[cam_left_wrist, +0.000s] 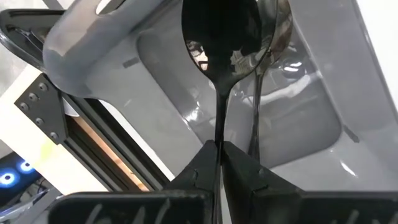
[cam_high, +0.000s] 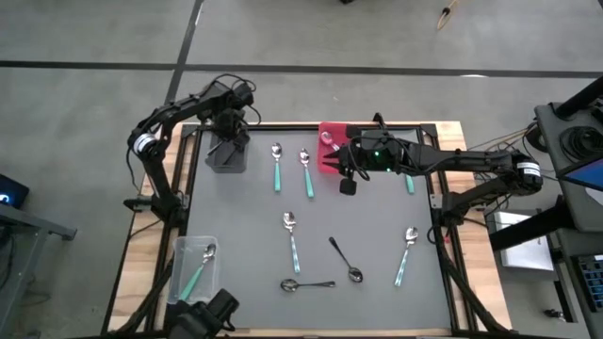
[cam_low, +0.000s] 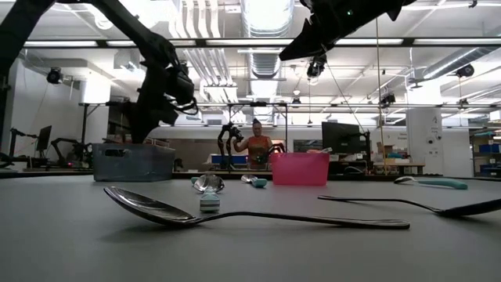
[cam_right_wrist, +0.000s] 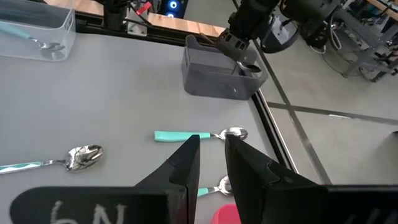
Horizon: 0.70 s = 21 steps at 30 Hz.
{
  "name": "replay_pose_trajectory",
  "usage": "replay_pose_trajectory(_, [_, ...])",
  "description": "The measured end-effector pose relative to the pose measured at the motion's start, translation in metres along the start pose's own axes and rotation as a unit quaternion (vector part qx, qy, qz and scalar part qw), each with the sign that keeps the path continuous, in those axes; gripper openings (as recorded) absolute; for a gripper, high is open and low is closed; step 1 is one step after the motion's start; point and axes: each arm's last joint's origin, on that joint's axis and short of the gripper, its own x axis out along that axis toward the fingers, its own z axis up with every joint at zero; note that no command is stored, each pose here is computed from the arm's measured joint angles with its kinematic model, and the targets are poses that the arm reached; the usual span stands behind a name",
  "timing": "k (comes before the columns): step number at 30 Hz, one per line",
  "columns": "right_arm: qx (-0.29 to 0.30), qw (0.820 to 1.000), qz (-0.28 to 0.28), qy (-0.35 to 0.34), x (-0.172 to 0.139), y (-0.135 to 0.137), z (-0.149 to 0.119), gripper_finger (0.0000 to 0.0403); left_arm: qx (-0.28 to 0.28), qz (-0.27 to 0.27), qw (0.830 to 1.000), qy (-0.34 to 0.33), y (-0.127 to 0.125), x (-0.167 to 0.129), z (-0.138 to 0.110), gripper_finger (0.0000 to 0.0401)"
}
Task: Sort silverware by color (type)
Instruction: Put the black spoon into the black bin
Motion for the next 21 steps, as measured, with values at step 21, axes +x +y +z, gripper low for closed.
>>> replay_pose_trajectory(21, [0.0,1.0,0.0,0.001,0.0,0.0,0.0,0.0068,0.024,0.003,0.999,0.045,-0.007,0.026,0.011,0.0])
